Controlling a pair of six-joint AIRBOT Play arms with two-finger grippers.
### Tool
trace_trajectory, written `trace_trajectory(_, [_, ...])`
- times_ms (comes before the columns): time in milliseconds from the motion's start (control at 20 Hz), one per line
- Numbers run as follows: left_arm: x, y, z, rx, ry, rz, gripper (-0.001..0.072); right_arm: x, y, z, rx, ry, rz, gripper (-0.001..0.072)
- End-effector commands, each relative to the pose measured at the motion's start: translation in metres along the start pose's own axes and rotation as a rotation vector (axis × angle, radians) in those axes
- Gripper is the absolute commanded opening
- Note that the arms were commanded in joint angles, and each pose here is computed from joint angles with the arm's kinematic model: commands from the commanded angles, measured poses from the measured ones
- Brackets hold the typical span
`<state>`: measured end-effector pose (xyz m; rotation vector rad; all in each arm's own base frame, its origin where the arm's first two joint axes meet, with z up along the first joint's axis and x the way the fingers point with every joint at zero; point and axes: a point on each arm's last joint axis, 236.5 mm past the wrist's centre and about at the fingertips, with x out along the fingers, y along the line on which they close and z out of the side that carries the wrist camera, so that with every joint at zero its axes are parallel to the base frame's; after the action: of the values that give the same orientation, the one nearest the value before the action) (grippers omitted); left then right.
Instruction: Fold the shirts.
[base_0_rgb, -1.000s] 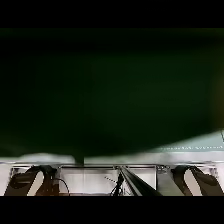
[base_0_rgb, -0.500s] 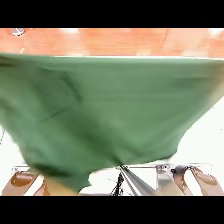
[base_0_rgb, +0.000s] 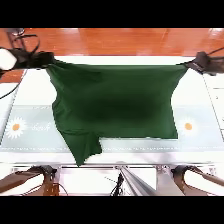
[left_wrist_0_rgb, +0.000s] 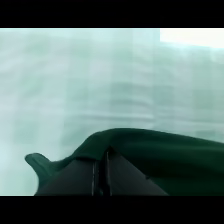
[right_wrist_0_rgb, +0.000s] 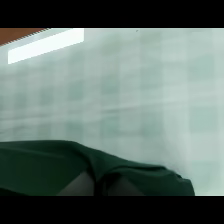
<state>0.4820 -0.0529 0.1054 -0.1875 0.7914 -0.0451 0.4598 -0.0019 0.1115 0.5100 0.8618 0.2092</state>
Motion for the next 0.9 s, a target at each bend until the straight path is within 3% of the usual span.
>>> trace_trajectory(0, [0.070,-0.016,-0.010,-0.141,0.081,-0.073,0.0024,0.083,-0.024,0.012,0.088,0.054,0.031,0.0024])
trace_trajectory(350, [0.082,0.017,-0.058,-0.257,0.309,-0.059,0.0024,0.097,-0.036,0.007,0.157,0.174,0.056,0.0024])
trace_trajectory(500, [0.061,0.012,-0.091,-0.153,0.474,-0.169,0.0024,0.079,-0.047,-0.030,0.153,0.348,0.064,0.0024])
trace_trajectory(850, [0.062,0.019,-0.179,-0.172,0.711,-0.168,0.0025,0.086,-0.086,-0.118,0.166,0.583,-0.053,0.0024])
